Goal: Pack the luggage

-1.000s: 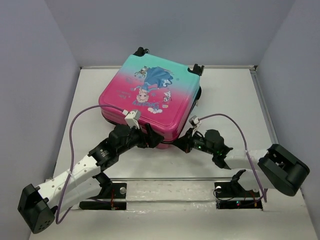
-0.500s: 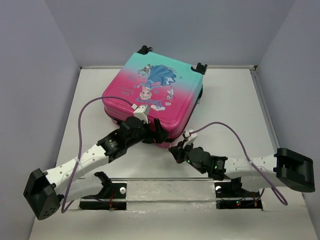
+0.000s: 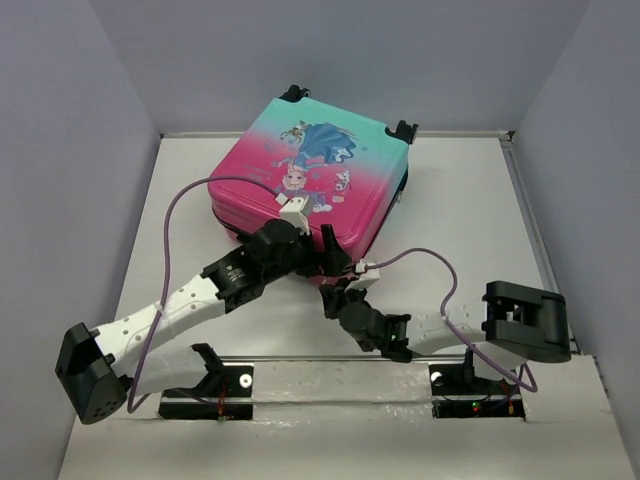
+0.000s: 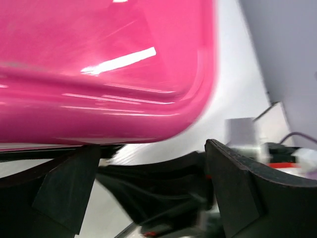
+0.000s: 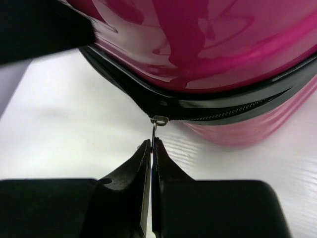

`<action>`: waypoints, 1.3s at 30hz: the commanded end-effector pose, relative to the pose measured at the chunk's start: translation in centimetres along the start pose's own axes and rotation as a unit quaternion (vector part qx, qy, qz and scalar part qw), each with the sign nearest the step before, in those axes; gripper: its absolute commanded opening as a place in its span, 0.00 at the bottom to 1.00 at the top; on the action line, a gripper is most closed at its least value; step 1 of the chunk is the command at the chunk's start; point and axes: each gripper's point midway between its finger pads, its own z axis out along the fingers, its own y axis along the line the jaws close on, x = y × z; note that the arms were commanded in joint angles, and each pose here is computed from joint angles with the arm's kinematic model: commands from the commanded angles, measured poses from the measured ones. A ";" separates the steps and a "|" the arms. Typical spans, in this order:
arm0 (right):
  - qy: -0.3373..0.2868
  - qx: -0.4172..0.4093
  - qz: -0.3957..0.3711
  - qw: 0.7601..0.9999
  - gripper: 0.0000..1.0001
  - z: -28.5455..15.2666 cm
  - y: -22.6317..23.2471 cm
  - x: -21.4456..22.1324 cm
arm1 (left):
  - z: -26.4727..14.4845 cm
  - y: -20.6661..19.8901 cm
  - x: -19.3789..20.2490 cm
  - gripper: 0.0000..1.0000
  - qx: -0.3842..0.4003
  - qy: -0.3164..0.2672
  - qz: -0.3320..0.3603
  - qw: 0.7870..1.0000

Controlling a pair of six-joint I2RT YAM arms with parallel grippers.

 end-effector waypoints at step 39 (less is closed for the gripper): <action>0.002 0.152 0.047 0.987 0.07 3.6 -17.7 -19.8 | -0.8 32.1 -24.3 0.99 -0.263 -0.180 -0.162 0.934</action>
